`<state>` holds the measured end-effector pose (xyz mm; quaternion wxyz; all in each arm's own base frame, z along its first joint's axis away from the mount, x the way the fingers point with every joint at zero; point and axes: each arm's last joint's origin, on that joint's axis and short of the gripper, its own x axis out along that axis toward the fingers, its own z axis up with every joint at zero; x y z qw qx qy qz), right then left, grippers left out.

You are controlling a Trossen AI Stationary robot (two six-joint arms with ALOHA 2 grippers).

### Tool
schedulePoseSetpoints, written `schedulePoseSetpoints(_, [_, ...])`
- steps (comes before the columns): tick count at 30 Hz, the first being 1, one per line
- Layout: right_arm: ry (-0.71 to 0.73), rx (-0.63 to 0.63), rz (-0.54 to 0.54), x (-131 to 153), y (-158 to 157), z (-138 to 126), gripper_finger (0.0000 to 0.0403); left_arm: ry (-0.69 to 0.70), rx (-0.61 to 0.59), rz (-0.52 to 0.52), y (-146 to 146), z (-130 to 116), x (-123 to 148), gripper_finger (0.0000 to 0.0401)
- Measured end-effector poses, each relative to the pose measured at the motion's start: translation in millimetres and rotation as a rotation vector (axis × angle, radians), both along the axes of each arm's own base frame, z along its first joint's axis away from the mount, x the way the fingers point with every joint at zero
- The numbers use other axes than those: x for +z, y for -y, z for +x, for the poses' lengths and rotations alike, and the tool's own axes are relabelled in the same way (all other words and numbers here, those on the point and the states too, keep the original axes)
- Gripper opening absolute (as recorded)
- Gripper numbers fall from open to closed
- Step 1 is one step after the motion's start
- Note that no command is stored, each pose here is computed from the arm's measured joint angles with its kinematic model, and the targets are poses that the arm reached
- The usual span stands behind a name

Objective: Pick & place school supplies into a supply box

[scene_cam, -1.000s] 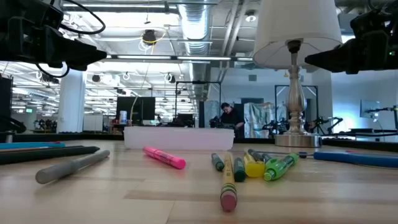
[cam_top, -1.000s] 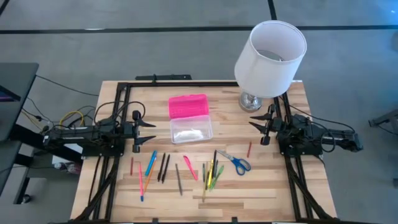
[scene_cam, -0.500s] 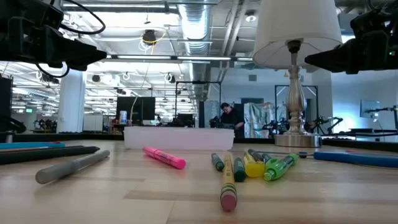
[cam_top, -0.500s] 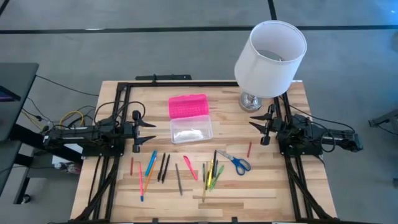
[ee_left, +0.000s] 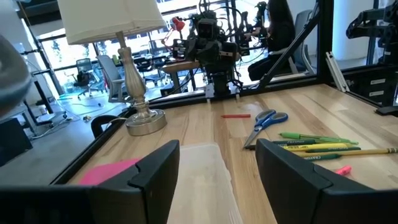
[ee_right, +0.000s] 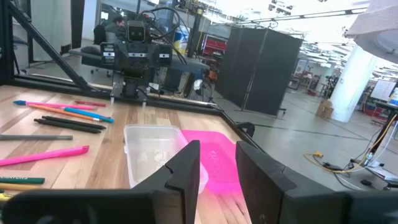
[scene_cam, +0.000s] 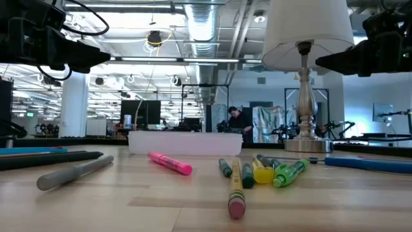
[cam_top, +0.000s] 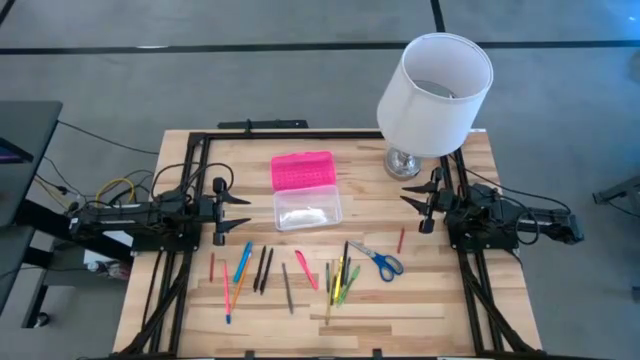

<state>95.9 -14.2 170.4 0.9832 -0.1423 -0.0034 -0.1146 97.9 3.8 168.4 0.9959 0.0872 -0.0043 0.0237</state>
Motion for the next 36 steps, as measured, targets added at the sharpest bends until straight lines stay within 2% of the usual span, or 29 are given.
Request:
schedulePoseSetpoints(10, [0.0,0.0,0.0,0.0,0.0,0.0,0.01,0.001,0.0,-0.005,0.0,0.0,0.0,0.0208])
schedulePoseSetpoints(16, [0.0,0.0,-0.001,0.0,0.0,0.0,0.01,0.01,-0.009,-0.22,0.2,0.0,0.0,0.0208])
schedulePoseSetpoints(21, [0.009,0.017,0.005,0.8,-1.1,0.1,0.01,0.012,-0.009,-0.274,0.2,0.0,-0.1,0.0208])
schedulePoseSetpoints(25, [0.045,0.051,0.176,0.8,-3.5,0.4,0.01,0.012,-0.009,-0.269,0.2,0.0,-0.1,0.0208])
schedulePoseSetpoints(29, [0.074,0.077,0.351,0.5,-5.4,0.6,0.01,0.015,-0.01,-0.338,0.2,0.0,-0.1,0.0208])
schedulePoseSetpoints(31, [0.081,0.085,0.36,1.1,-6.1,0.7,0.01,0.016,-0.011,-0.354,0.2,0.0,-0.1,0.0208])
schedulePoseSetpoints(36, [0.063,0.082,0.279,0.9,-6.1,0.7,0.01,0.016,-0.012,-0.36,0.2,0.0,0.0,0.0208])
